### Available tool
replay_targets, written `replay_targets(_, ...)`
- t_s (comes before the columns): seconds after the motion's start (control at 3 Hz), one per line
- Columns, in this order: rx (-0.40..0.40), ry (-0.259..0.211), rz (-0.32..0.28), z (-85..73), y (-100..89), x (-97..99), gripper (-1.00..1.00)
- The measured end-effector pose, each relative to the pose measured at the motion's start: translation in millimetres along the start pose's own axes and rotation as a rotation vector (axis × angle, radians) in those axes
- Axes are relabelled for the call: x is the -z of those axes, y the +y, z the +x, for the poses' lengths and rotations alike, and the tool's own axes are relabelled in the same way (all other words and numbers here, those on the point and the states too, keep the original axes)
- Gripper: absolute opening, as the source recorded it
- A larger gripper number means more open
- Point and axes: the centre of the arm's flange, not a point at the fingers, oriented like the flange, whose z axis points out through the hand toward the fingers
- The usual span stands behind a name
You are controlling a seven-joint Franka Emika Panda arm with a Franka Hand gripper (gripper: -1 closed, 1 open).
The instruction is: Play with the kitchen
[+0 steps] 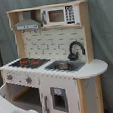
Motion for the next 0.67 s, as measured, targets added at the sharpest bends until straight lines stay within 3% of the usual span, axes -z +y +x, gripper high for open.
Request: replay_targets(0.67, -0.122, -0.011, 0.009, -32.6, -6.2, -8.7, 1.0)
